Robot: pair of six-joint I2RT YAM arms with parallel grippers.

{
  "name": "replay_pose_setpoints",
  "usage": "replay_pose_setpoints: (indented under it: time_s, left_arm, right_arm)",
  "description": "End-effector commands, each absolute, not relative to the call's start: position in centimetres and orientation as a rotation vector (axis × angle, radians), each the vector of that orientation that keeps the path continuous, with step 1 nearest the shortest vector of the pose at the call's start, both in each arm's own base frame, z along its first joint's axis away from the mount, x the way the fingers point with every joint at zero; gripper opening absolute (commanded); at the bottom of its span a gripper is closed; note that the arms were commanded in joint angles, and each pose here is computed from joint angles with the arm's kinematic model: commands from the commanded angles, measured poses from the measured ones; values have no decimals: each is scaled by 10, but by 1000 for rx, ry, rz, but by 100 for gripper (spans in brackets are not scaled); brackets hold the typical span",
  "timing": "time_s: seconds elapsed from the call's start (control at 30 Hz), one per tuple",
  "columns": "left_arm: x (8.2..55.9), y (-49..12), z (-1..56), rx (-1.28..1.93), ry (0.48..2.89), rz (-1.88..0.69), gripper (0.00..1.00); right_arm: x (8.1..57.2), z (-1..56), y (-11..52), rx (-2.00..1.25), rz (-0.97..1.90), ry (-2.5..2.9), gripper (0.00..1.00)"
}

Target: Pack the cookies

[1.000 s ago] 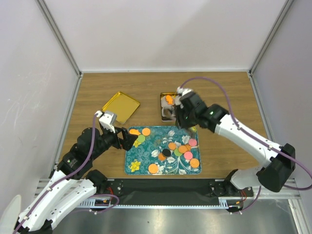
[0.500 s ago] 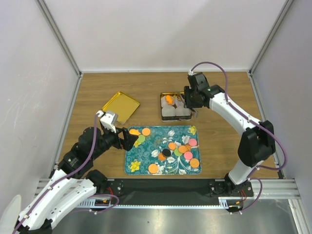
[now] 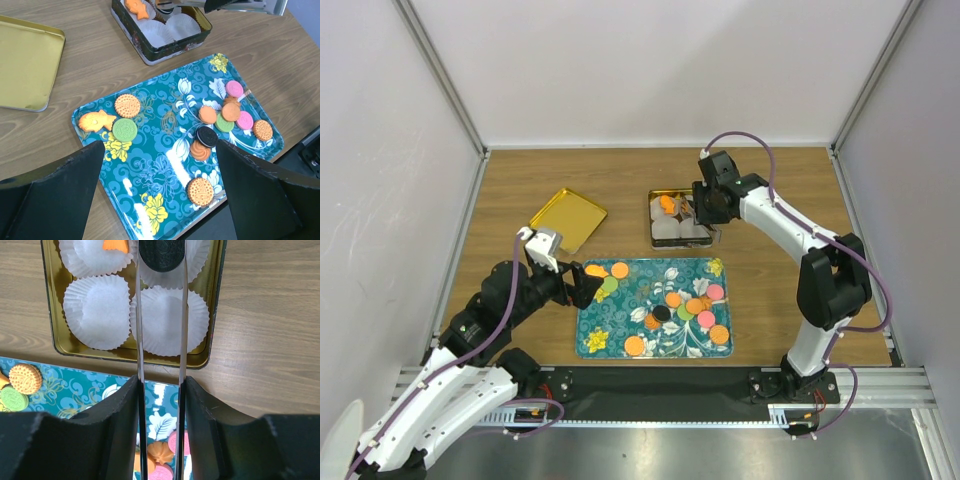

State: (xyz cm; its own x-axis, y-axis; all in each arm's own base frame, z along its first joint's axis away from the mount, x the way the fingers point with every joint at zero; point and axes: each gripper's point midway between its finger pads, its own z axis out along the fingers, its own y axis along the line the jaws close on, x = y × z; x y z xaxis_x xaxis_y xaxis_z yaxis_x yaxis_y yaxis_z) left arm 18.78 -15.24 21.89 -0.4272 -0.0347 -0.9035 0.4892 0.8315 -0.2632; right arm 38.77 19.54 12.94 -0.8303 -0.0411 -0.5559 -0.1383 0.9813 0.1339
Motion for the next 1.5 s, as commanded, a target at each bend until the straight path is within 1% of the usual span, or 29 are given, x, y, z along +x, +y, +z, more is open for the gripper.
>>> replay_pose_setpoints:
  time_s: [0.0,0.1,0.17,0.3,0.47,0.57,0.6,0.67,0.7,0.73,0.83,0.87,0.93,1.07,1.27,1.47]
  left_arm:
    - [190,-153,232,341,1900,-607,100]
    - [190,-153,232,341,1900,-607,100]
    - [190,-153,232,336,1899,-606,100]
    - [190,-153,232,336,1900,-604,100]
    - [190,-152,232,333,1897,-603,100]
    - [190,-153,232,335,1897,-605,100]
    - [190,-153,232,336,1897,-606,100]
    - [190,-152,234,334,1893,-607,100]
    - [190,-152,235,334,1886,-608,100]
    - [189,-152,235,335,1886,-608,100]
    - [188,-153,236,337,1881,-616,100]
    - [188,-152,236,335,1881,-617,100]
    - [188,-152,237,337,1876,-619,100]
    - [187,-153,237,340,1876,-624,100]
    - [188,-154,236,343,1884,-622,100]
    - [188,-154,234,343,1890,-619,100]
  right_arm:
    - [405,152,198,-119,240,2459,45]
    - [406,161,197,-115,236,2435,53]
    - [407,170,197,-114,242,2417,56]
    - [406,182,198,-117,249,2406,58]
    - [392,200,201,-137,247,2383,57]
    - [368,221,214,-188,287,2346,56]
    - [356,219,217,-208,297,2351,56]
    - [328,233,232,-273,335,2314,56]
    - [311,222,235,-303,330,2343,56]
    - [289,230,245,-358,368,2318,56]
    - [244,217,246,-424,379,2339,56]
    - [224,213,256,-487,409,2340,56]
    - [195,193,252,-531,398,2397,56]
    - [144,177,250,-630,441,2435,55]
    - [118,165,244,-642,495,2467,53]
    - [107,155,248,-654,539,2488,52]
